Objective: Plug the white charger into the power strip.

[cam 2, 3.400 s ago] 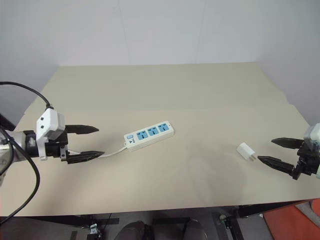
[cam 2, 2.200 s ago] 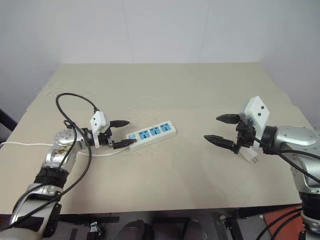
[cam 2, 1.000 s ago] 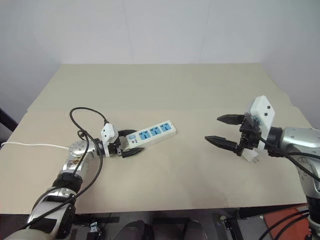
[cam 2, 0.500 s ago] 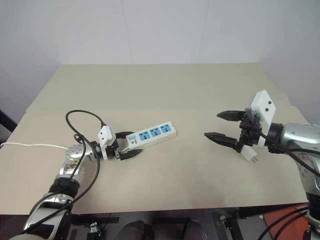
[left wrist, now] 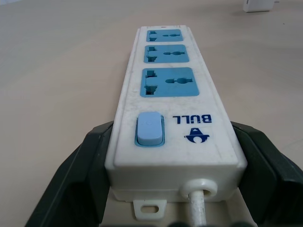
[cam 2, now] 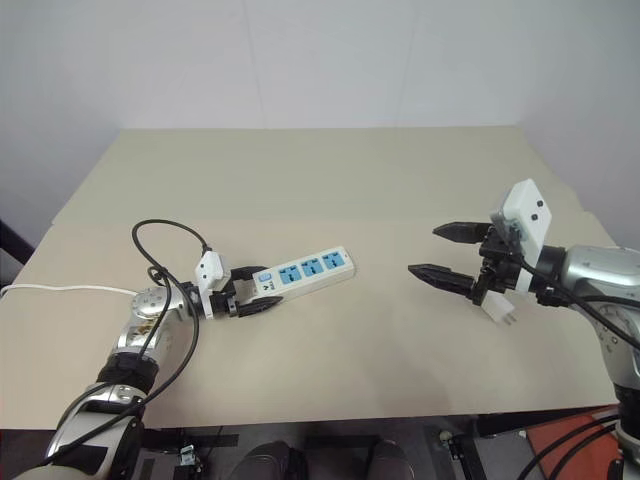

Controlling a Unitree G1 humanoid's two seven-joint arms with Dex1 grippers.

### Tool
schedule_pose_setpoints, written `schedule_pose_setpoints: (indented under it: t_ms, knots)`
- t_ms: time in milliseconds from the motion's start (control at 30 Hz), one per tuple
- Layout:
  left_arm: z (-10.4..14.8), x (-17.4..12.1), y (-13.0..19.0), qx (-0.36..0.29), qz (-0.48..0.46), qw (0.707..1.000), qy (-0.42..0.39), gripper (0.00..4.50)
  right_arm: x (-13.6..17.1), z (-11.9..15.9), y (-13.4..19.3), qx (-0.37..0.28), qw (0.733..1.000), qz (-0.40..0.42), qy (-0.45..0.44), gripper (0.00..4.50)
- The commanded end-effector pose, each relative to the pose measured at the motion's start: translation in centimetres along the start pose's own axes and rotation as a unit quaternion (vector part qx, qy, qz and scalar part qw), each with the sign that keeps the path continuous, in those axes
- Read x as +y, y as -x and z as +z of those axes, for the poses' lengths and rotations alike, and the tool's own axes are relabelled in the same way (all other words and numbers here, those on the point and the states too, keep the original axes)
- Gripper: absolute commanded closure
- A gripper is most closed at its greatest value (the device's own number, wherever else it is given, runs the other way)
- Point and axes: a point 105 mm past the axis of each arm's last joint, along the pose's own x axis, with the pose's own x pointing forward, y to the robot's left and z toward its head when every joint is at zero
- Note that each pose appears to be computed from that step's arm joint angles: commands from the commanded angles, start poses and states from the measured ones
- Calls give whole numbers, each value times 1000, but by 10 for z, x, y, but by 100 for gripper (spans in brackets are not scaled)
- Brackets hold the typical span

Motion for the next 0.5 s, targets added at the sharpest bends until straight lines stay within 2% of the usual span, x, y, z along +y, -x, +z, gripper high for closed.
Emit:
schedule_pose_setpoints:
  t_ms: [33, 167, 500]
  knots:
    - [-13, -9, 2, 16, -13, 1000, 17, 123, -4, 21, 8, -23, 999, -11, 25, 0]
    - [-8, -10, -1, 4, -18, 1000, 20, 123, -5, 22, 8, -24, 999, -14, 22, 0]
    - [15, -41, -14, -10, -137, 991, -2, 123, -11, 15, 21, -6, 999, -38, 19, 0]
